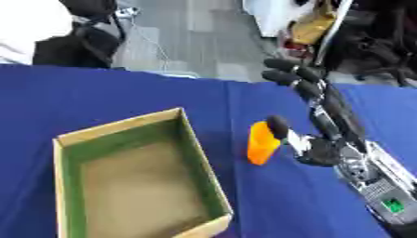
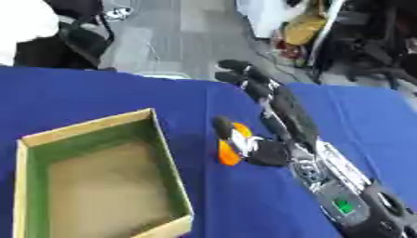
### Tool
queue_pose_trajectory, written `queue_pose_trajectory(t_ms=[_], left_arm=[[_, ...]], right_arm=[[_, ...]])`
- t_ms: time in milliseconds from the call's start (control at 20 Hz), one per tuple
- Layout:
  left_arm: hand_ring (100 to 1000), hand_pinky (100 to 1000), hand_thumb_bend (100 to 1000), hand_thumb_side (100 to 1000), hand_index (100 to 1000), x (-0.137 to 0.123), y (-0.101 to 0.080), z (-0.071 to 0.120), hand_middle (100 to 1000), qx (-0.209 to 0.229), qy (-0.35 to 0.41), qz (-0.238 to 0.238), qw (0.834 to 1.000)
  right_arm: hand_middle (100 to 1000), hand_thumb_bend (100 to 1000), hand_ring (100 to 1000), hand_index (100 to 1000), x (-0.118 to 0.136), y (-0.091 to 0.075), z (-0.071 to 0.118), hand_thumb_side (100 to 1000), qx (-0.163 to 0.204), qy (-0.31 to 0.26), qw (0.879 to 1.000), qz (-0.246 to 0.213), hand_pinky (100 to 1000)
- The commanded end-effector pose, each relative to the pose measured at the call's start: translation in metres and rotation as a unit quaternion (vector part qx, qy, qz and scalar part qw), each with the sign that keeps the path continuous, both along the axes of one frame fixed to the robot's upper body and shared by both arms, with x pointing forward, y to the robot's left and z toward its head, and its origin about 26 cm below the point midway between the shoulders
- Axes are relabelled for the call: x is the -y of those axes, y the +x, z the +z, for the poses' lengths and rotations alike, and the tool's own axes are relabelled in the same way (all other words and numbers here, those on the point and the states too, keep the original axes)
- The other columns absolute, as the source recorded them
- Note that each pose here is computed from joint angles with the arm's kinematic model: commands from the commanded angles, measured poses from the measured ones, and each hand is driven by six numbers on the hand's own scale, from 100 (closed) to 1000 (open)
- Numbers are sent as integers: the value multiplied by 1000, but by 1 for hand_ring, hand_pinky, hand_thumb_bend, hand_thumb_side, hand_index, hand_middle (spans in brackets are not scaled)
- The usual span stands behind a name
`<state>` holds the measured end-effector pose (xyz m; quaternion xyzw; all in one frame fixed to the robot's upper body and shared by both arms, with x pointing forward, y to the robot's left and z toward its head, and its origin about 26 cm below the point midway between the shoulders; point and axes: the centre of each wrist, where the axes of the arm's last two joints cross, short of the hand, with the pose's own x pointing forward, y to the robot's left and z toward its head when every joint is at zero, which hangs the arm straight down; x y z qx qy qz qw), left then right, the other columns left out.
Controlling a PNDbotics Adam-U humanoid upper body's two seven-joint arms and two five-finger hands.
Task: Pick up objects on the table and place them in the box.
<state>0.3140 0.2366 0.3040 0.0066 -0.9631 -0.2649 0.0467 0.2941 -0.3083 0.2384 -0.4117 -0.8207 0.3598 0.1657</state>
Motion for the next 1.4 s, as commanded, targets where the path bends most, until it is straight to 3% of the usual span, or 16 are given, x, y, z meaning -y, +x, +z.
queue_pose_trajectory(t_ms=[50,700,1100,1150,1200,1250,1400], left_arm=[[855,994,174,855,801,-2,-4,8,884,18,12,5,1000],[854,992,177,860,801,-2,-4,7,883,19,11,9,1000],[854,992,176,862,801,1,-4,8,880,22,15,5,1000],[853,992,176,863,801,2,-4,8,879,23,16,4,1000],[853,992,176,863,801,2,-4,8,879,23,16,3,1000],[853,991,176,864,801,2,-4,9,879,23,17,3,1000],[852,991,177,865,801,4,-4,9,879,24,18,0,1000]], right_arm=[[874,356,796,873,1,-3,10,1000,11,-19,1000,-1,707],[881,365,800,878,1,-3,15,1000,7,-31,999,-8,717],[902,421,812,901,3,-4,15,1000,-34,-55,995,-71,735],[911,472,815,920,3,-4,15,1000,-39,-54,995,-76,732],[909,444,814,922,2,-4,15,1000,-44,-53,994,-81,732],[904,529,810,918,2,-3,15,1000,-46,-53,994,-84,723],[904,557,813,916,4,1,14,1000,-44,-51,993,-94,738]])
